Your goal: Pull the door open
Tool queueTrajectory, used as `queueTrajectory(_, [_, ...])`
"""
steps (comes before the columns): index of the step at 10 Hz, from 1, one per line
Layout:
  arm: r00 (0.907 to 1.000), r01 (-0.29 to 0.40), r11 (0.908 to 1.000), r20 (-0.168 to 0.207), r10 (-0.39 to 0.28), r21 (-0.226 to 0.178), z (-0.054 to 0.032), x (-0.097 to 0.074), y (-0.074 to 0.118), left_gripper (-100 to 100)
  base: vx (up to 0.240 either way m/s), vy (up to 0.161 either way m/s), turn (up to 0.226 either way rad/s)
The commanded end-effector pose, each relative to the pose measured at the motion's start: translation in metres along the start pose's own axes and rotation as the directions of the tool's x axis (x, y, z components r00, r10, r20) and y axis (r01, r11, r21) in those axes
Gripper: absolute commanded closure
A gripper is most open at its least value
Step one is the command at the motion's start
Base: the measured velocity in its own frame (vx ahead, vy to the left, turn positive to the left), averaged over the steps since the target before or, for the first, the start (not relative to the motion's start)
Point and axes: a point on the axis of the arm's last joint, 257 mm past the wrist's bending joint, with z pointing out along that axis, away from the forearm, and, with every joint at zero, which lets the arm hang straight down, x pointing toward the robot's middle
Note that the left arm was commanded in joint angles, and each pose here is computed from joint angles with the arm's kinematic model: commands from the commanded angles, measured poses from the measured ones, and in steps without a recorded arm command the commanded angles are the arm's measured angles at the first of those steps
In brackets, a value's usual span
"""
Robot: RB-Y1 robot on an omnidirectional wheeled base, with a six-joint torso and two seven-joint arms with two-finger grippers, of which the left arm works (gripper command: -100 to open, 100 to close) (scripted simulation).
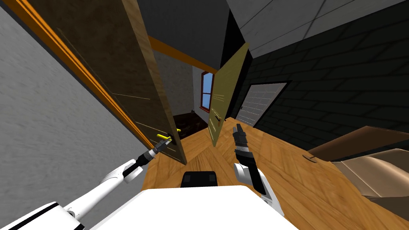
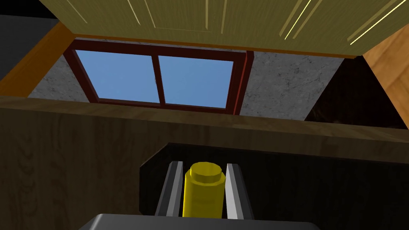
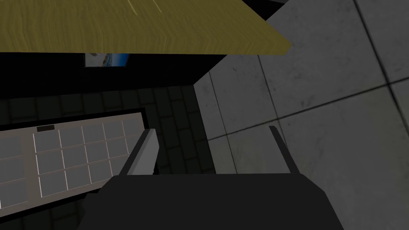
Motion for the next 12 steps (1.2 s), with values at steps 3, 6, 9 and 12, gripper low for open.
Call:
queueTrajectory(3, [0.9992,0.014,0.9998,-0.038,-0.014,0.014,-0.0044,0.015,0.004,100,0.042,-0.067,-0.027])
queueTrajectory(6, [0.9995,0.003,1.0000,0.032,-0.003,-0.007,-0.0221,-0.015,0.004,-100,0.012,-0.055,0.031])
queueTrajectory(9, [0.9946,-0.002,0.9995,0.104,0.005,-0.030,-0.0384,-0.042,0.002,-100,-0.139,0.088,0.171])
queueTrajectory(12, [0.9862,-0.004,0.9988,0.165,0.013,-0.049,-0.0537,-0.066,0.000,-100,-0.085,0.056,0.108])
